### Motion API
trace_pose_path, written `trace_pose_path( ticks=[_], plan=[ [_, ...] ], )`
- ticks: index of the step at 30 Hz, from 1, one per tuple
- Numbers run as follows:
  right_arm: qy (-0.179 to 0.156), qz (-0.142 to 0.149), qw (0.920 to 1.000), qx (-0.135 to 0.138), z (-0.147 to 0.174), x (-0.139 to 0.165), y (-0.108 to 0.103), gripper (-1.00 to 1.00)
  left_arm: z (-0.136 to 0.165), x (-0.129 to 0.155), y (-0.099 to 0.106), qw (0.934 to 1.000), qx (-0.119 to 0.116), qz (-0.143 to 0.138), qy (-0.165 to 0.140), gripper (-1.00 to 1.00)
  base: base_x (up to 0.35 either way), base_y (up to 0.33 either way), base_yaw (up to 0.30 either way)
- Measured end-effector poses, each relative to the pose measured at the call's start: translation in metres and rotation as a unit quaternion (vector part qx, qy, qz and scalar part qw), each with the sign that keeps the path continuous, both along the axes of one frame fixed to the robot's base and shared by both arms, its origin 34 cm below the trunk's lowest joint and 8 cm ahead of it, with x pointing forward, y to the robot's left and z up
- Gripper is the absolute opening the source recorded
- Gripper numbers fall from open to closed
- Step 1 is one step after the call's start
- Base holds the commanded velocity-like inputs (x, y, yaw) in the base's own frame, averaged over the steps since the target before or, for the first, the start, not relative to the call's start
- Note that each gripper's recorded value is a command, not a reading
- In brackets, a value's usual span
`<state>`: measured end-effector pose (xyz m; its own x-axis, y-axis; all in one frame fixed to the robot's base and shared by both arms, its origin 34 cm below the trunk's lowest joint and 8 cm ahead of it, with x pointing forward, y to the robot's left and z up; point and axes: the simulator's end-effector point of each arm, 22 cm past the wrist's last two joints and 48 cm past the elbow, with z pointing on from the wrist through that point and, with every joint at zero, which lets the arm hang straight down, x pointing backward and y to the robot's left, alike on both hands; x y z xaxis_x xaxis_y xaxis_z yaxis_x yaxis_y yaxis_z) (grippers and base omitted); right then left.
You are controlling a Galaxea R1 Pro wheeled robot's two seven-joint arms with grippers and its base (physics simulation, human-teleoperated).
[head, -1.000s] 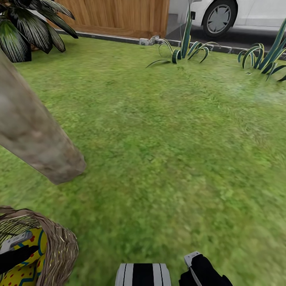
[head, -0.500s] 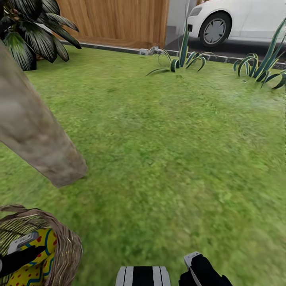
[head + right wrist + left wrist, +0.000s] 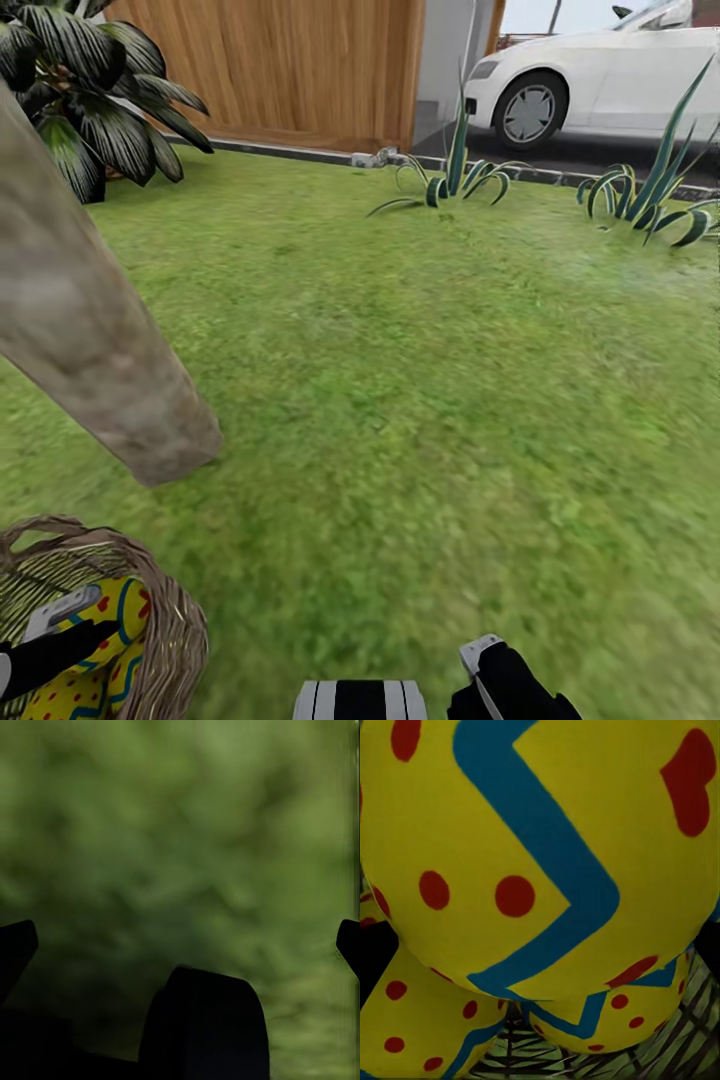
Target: Take the three Easter eggs out of the wicker basket on the lawn in the garden, then place them on the lawn next to a single tree (choose any tree) so that all three eggs are next to the same tree and none are left in the basket.
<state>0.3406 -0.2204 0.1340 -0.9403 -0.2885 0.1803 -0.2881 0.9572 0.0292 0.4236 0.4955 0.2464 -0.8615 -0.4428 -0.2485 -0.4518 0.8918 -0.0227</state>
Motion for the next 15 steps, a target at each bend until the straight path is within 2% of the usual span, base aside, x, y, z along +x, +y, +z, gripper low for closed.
trace_pose_path(
  ticks=[9,13,15],
  plan=[
    [-0.019,-0.002,0.9998,0.001,0.011,0.014,0.001,1.0,0.011,0.008,-0.006,0.9998,-0.005,0.001,-0.017,-1.0,0.0,0.0,0.0],
    [-0.028,-0.002,0.9996,0.002,0.016,0.02,0.002,1.0,0.017,0.012,-0.006,0.9996,-0.006,0.002,-0.026,-1.0,-0.222,0.031,0.0],
    [-0.032,-0.002,0.9995,0.002,0.018,0.023,0.003,1.0,0.02,0.014,-0.006,0.9995,-0.006,0.002,-0.03,-1.0,-0.053,0.003,0.0]
  ],
)
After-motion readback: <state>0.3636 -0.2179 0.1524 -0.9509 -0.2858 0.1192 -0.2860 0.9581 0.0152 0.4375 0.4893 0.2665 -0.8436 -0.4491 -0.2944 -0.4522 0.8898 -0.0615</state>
